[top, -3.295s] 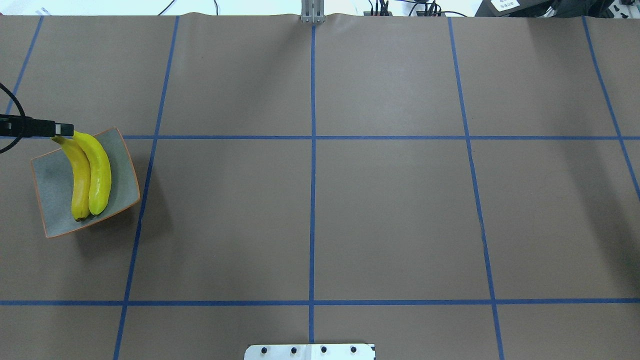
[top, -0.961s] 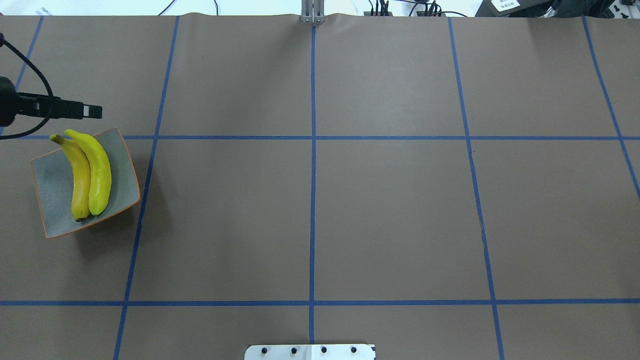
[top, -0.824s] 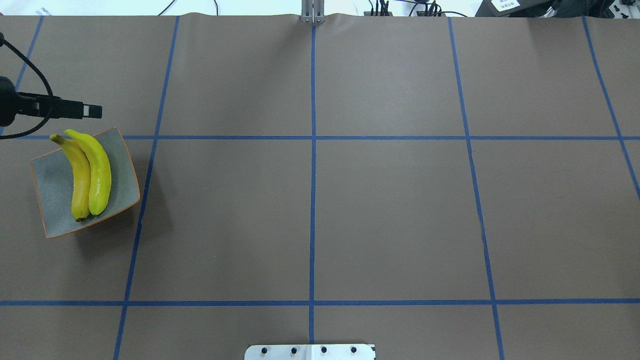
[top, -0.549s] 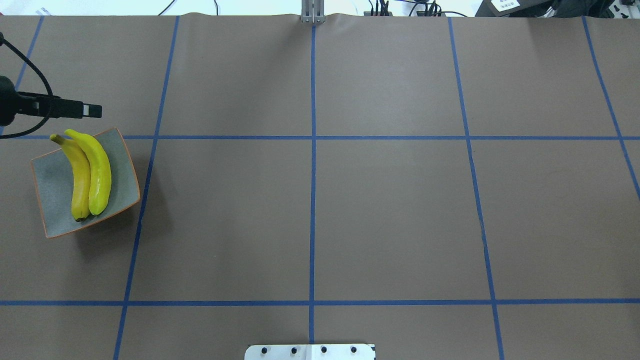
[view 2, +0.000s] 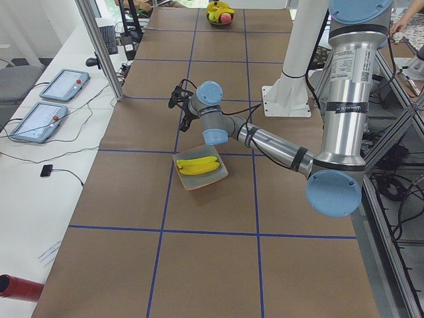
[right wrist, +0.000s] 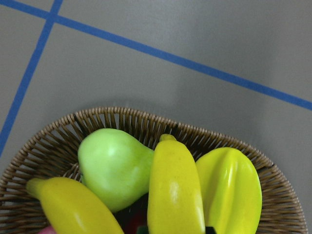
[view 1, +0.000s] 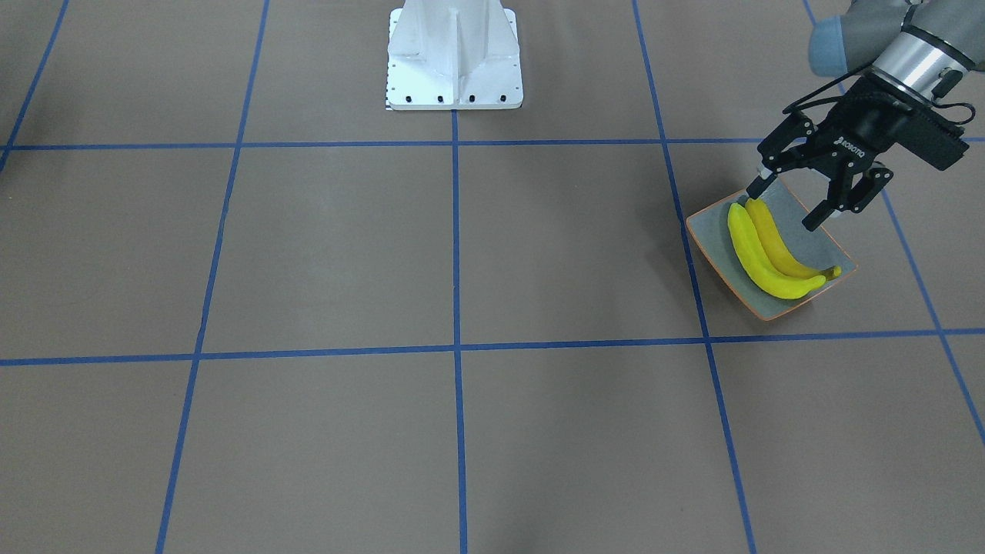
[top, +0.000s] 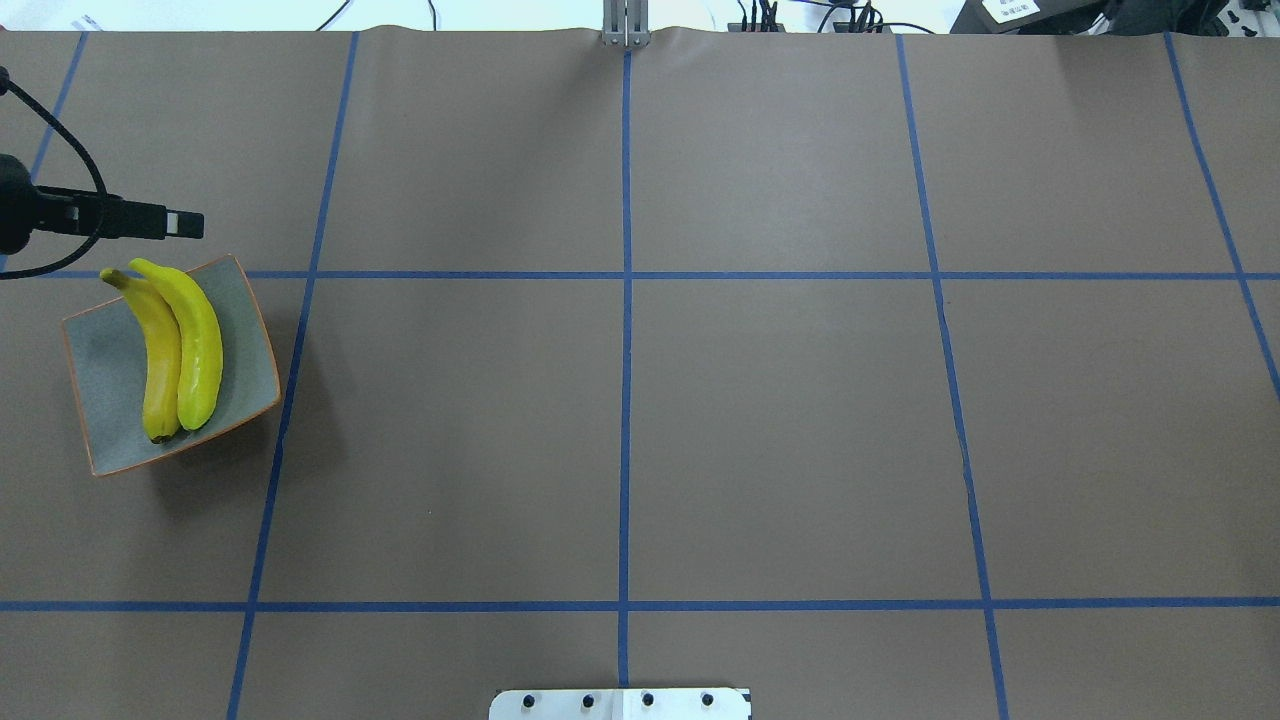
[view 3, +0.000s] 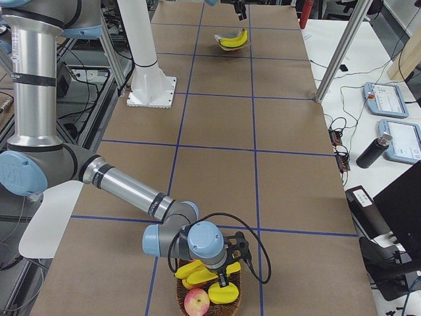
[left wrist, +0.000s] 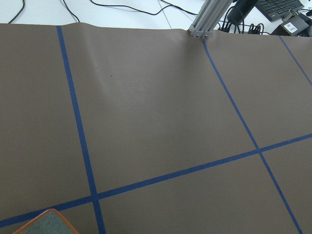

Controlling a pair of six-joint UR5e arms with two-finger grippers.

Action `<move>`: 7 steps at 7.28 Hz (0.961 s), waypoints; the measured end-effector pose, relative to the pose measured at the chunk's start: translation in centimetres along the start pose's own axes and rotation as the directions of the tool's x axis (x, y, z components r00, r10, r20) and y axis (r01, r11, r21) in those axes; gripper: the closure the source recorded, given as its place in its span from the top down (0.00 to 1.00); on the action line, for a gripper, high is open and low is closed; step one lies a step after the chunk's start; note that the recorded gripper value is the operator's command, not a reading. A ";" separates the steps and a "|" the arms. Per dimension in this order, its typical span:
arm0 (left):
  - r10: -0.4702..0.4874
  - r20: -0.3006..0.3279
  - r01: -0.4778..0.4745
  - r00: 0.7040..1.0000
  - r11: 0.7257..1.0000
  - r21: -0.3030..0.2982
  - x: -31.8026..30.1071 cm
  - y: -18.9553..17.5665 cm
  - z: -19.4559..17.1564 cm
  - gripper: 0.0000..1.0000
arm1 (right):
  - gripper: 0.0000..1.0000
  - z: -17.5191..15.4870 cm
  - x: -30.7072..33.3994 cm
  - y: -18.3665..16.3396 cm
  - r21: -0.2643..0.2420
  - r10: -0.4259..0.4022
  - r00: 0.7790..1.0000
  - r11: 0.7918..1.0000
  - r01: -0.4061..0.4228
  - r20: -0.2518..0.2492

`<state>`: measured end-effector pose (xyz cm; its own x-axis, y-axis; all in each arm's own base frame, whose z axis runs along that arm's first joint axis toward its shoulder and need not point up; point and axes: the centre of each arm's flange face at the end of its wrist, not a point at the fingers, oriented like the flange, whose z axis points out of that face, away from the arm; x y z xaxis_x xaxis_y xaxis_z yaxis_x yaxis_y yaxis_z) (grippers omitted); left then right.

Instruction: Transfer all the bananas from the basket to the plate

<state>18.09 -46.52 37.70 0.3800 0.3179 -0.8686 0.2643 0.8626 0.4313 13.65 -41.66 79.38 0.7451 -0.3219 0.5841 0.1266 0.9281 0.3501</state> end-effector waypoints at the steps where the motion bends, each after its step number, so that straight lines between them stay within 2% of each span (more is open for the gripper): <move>1: -0.003 0.003 0.003 1.000 1.000 -0.003 -0.2 0.1 0.1 0.99 | 0.00 -1.3 0.4 -0.7 0.016 0.011 1.000 1.000 -0.010 -0.010; 2: -0.005 0.005 0.005 1.000 1.000 -0.006 -0.4 0.1 0.3 0.99 | 0.00 -3.1 0.8 -2.3 0.025 0.034 0.999 0.999 -0.033 -0.018; 4: -0.011 0.007 0.011 1.000 1.000 -0.013 -0.5 0.2 0.7 0.99 | 0.00 -7.4 0.8 -7.8 0.032 0.080 0.997 0.996 -0.079 -0.025; 5: -0.013 0.003 0.013 1.000 1.000 -0.019 -0.2 0.2 1.3 0.99 | 0.00 -9.1 0.3 -10.8 0.049 0.139 0.990 0.989 -0.138 -0.028; 7: -0.014 -0.005 0.014 1.000 1.000 -0.022 0.5 -0.4 2.7 1.00 | 0.00 -11.3 -4.3 -17.2 0.095 0.284 0.959 0.955 -0.282 -0.012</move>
<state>20.55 -47.72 37.76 0.3719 0.3076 -0.8758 0.2497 0.8756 0.4136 15.65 -54.13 62.61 0.7579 -0.0428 0.6510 -0.1516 0.9590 0.2395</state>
